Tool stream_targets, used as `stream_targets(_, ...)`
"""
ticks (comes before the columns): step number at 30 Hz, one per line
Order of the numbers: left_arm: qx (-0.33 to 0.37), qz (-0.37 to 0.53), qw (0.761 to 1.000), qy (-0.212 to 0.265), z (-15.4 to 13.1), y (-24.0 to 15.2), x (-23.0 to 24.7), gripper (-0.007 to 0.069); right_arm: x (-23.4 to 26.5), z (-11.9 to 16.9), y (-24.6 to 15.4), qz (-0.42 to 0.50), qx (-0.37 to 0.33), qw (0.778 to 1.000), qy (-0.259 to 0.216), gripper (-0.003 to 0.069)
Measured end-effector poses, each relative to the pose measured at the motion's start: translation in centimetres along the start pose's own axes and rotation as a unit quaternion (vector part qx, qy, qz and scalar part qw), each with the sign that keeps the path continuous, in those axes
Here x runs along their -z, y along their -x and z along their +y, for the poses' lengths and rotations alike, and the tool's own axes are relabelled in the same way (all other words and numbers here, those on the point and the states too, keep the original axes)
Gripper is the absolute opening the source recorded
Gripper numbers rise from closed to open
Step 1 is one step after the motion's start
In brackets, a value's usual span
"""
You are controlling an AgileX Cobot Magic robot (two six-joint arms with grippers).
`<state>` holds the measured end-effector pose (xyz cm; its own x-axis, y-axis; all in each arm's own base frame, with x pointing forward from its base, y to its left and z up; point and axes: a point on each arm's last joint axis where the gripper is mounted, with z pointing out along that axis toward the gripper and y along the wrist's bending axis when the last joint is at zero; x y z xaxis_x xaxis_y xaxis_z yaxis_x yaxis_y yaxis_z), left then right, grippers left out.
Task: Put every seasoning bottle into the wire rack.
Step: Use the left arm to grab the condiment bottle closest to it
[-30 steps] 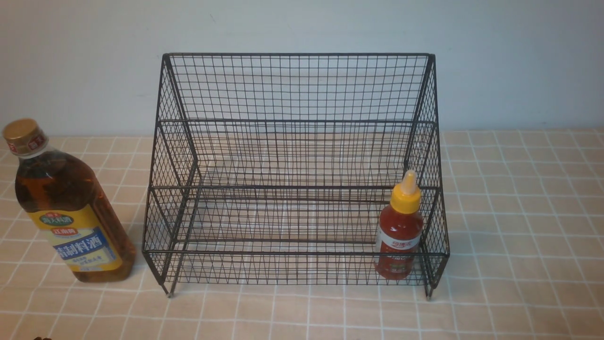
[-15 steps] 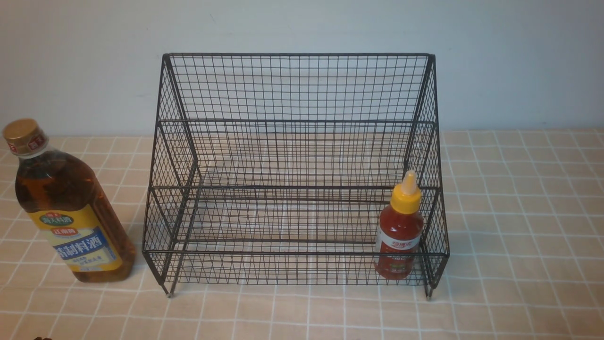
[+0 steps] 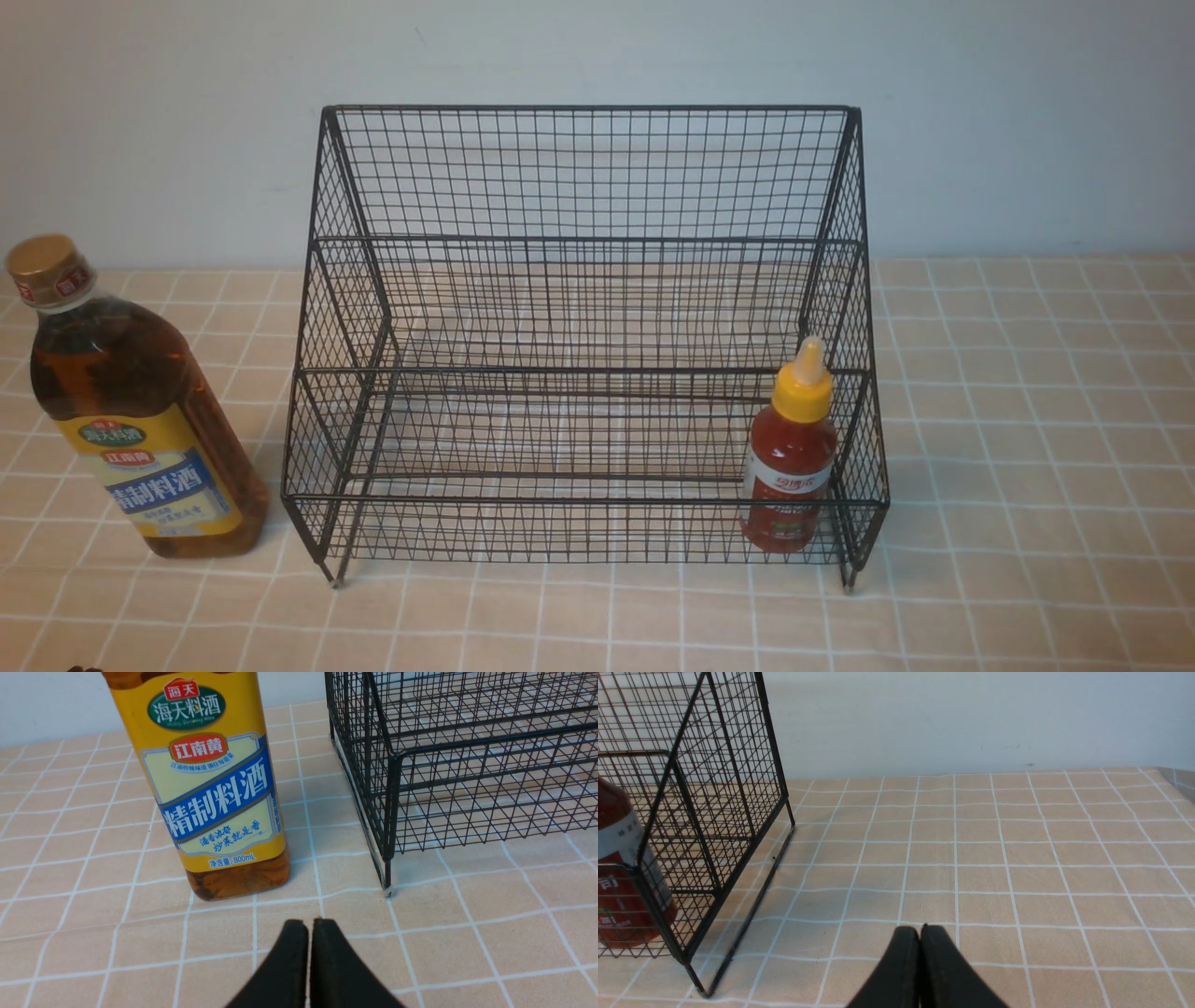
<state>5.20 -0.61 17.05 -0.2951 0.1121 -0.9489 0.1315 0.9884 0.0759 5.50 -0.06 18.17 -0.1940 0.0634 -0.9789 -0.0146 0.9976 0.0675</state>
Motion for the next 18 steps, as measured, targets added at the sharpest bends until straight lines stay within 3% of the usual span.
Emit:
stream_targets(7,0.004,-0.008,1.0,0.0,0.0,0.1,0.0,-0.0007,0.0,0.0,0.0,0.0,0.0,1.0,0.0,-0.0014)
stream_targets(9,0.068,-0.055,0.996,-0.01,-0.1,1.0,0.0,-0.0007,0.0,0.0,0.0,0.0,0.0,1.0,0.0,-0.0014)
stream_targets(13,0.191,-0.136,0.972,-0.025,0.0,2.4,0.3,-0.0007,0.0,0.0,0.0,0.0,0.0,1.0,0.0,-0.0015)
stream_targets(15,0.264,-0.196,0.944,-0.027,0.5,3.4,0.7,-0.0007,0.0,0.0,0.0,0.0,0.0,1.0,0.0,-0.0015)
stream_targets(17,0.289,-0.23,0.929,-0.023,0.8,4.0,0.9,-0.0007,0.0,0.0,0.0,0.0,0.0,1.0,0.0,-0.0015)
stream_targets(18,0.311,-0.281,0.908,-0.012,1.4,4.7,1.4,-0.0007,0.0,0.0,0.0,0.0,0.0,1.0,0.0,-0.0015)
